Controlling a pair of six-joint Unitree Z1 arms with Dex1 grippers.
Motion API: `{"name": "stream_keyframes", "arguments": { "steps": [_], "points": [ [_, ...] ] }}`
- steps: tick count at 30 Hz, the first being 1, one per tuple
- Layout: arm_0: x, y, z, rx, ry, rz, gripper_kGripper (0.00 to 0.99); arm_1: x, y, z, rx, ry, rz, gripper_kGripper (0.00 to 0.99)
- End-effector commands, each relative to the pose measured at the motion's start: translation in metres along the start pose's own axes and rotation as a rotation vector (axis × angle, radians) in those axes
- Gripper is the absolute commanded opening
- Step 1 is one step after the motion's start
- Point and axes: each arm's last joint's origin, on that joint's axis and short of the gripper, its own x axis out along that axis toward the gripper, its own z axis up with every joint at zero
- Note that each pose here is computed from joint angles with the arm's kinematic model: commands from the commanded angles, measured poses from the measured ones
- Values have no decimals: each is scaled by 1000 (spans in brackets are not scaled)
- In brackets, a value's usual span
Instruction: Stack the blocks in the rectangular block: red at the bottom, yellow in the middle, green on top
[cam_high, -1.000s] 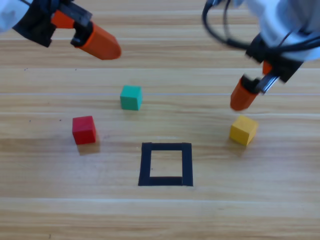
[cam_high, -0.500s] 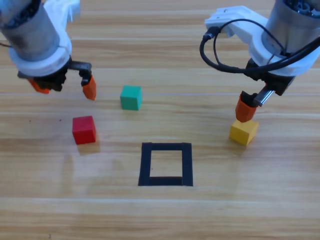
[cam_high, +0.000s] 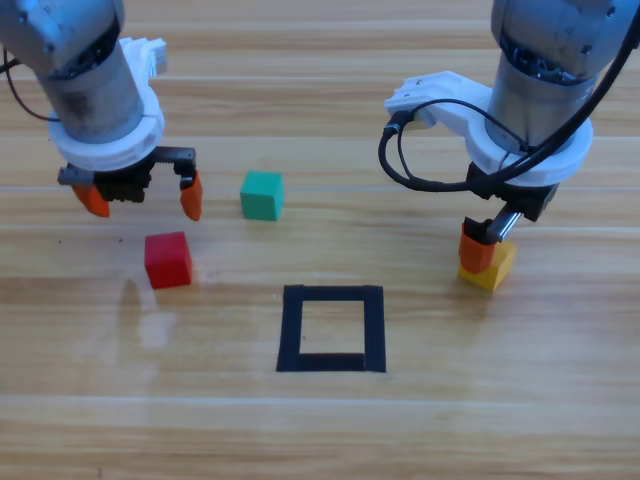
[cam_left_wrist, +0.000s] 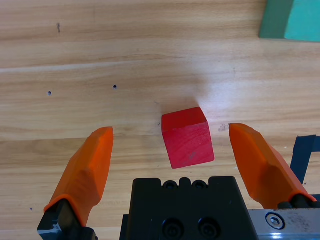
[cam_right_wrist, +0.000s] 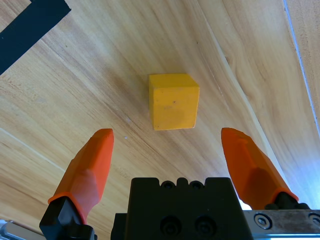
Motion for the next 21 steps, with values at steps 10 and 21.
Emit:
{"name": "stream_keyframes", "arguments": {
  "steps": [10, 21],
  "points": [
    [56, -19, -7, -106, 169, 32, 990, 75, -20, 18, 16, 101, 30, 923],
    [58, -17, -16, -115, 188, 28, 638, 92, -18, 20, 1, 140, 52, 318]
  ]
}}
